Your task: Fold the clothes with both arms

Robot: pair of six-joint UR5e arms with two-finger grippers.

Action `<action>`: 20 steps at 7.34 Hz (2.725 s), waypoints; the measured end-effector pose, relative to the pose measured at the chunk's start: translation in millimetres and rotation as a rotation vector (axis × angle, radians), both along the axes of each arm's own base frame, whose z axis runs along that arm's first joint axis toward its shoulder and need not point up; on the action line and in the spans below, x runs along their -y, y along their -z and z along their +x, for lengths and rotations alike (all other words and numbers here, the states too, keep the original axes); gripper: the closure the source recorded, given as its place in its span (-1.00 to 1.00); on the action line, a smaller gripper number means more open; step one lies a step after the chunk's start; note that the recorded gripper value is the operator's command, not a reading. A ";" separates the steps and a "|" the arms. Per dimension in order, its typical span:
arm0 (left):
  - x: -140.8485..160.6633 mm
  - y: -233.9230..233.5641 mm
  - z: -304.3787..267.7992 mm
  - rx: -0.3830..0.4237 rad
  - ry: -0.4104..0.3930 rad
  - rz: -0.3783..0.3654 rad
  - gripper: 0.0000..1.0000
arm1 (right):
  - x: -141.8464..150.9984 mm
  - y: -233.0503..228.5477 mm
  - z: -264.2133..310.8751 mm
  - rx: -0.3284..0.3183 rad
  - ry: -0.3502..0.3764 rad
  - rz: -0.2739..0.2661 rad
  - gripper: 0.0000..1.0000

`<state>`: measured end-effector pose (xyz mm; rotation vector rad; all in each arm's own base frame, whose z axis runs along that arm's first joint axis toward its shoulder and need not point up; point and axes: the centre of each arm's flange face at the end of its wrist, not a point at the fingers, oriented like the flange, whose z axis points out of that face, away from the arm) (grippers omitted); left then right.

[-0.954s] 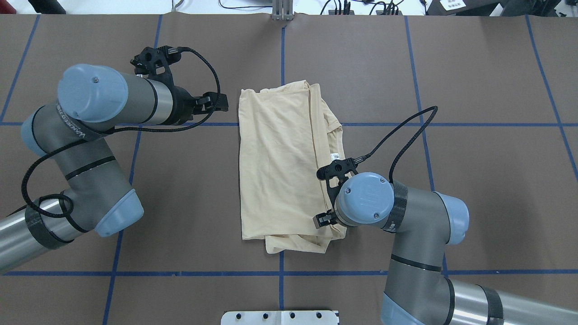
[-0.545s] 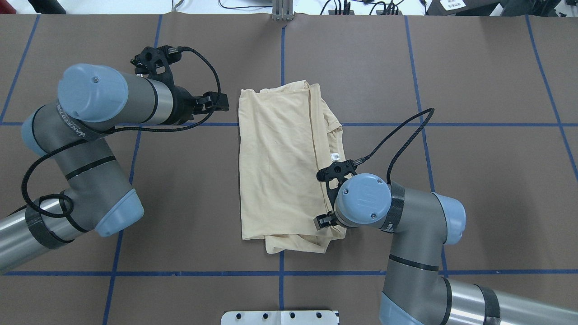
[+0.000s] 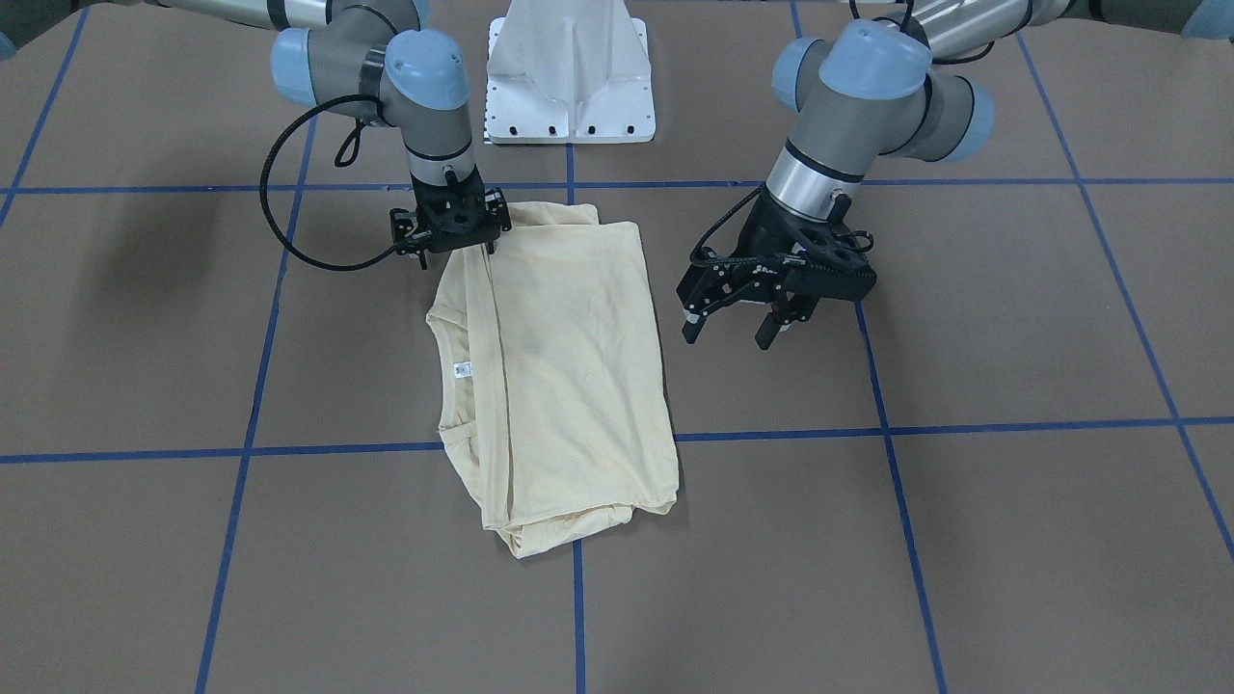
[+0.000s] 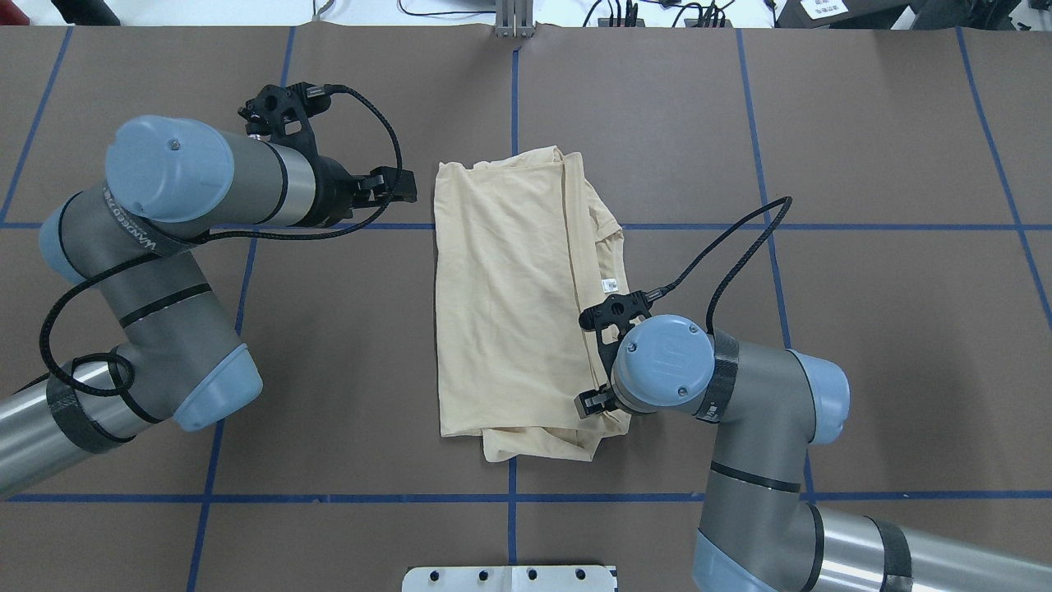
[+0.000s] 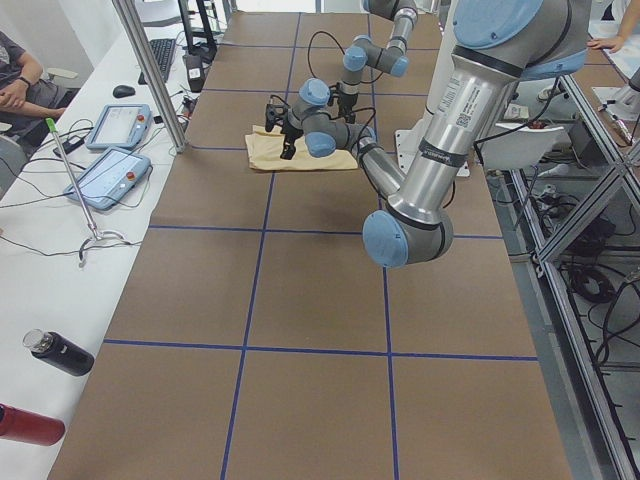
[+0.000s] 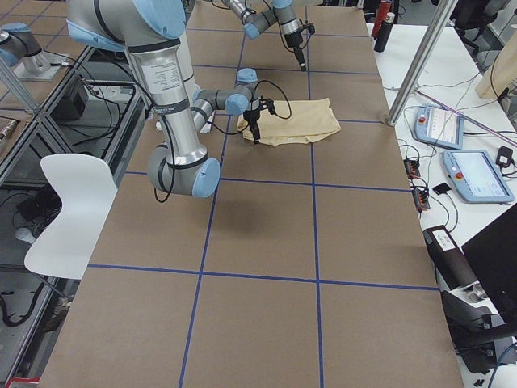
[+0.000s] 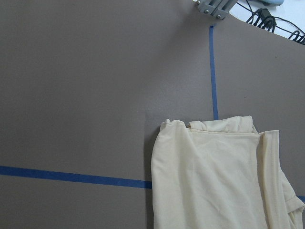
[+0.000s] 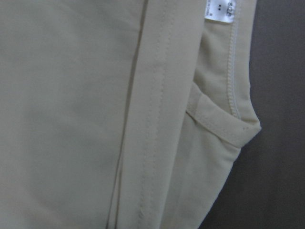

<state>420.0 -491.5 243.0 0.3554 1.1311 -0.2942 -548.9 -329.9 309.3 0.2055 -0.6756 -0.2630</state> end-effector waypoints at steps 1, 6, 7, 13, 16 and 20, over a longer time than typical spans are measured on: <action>-0.1 1.1 0.3 -0.002 0.000 -0.001 -1.00 | 3.1 -1.6 2.3 -0.005 0.000 0.003 -0.98; -5.1 3.2 6.8 -0.006 -0.008 -0.002 -1.00 | 27.8 -29.6 27.6 -0.050 -0.016 0.004 -0.98; -5.5 3.2 7.3 -0.006 -0.009 -0.002 -1.00 | 31.6 -29.7 31.1 -0.046 -0.016 0.005 -0.98; -6.8 1.0 7.7 -0.004 -0.012 -0.003 -1.00 | 11.1 11.2 -0.6 0.041 0.039 0.053 -0.98; -6.7 2.3 7.6 -0.006 -0.013 -0.002 -1.00 | 2.8 5.9 -9.0 0.040 0.055 0.053 -0.98; -7.3 4.9 6.5 -0.011 -0.011 -0.001 -1.00 | 7.9 -2.9 -6.1 0.024 0.051 0.042 -0.98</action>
